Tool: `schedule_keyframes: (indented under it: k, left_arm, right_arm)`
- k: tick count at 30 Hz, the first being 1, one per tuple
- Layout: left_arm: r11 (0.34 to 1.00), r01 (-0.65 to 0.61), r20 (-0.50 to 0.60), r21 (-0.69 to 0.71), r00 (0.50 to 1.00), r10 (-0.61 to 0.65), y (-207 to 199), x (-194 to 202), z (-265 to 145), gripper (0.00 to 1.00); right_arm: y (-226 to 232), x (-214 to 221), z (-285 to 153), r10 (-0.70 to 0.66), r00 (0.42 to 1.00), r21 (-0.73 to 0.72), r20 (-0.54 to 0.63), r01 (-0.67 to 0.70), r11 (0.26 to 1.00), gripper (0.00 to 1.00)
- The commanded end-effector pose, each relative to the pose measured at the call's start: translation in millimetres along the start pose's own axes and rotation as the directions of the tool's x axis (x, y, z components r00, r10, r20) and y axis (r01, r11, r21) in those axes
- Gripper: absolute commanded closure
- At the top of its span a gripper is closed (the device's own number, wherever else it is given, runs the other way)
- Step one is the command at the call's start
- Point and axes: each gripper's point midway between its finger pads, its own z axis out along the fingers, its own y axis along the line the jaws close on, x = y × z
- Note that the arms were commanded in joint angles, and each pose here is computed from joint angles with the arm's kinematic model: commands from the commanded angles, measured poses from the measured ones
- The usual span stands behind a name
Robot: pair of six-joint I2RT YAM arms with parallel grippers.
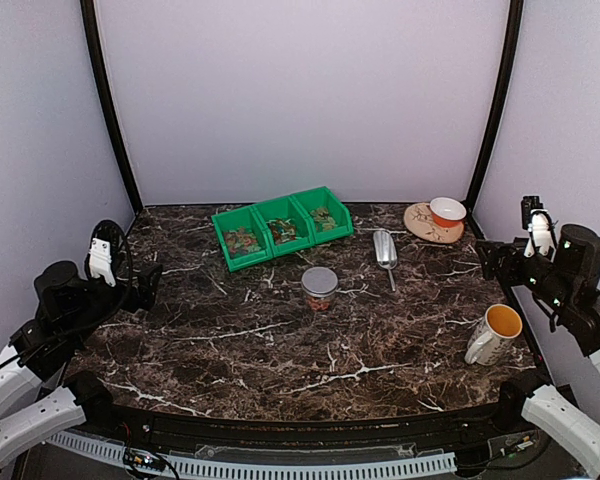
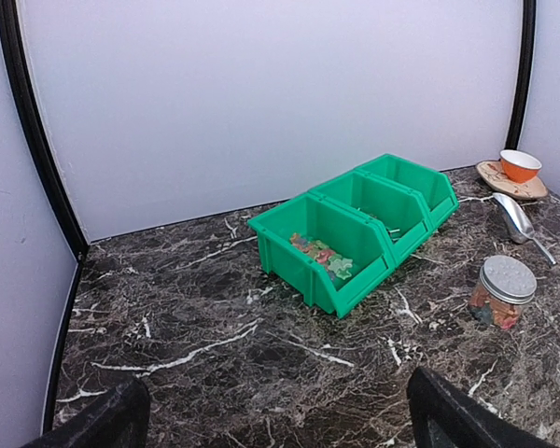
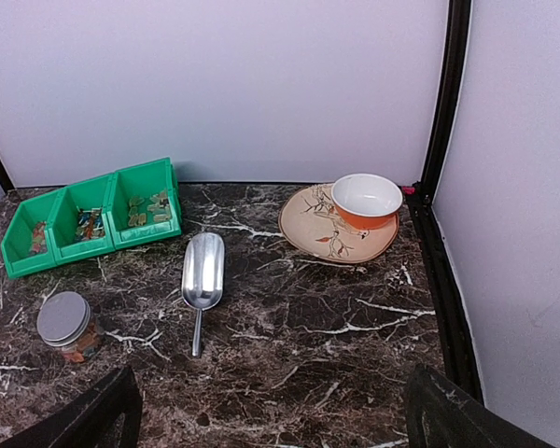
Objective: Pack the candies
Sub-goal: Reset both arms
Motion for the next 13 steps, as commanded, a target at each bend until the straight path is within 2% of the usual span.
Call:
schedule_keyframes:
  k: [1, 13]
  left_arm:
    - [1.0, -0.008, 0.013, -0.014, 1.0, 0.008, 2.1, -1.4, 4.2, 0.01]
    - [1.0, -0.012, -0.002, -0.023, 1.0, 0.012, 3.9, 2.0, 5.3, 0.01]
  right_arm:
    - [0.6, -7.8, 1.2, 0.001, 0.999, -0.001, 0.04, -0.001, 1.0, 0.02]
    - [1.6, -5.5, 5.0, 0.007, 1.0, -0.004, 0.023, -0.007, 1.0, 0.02]
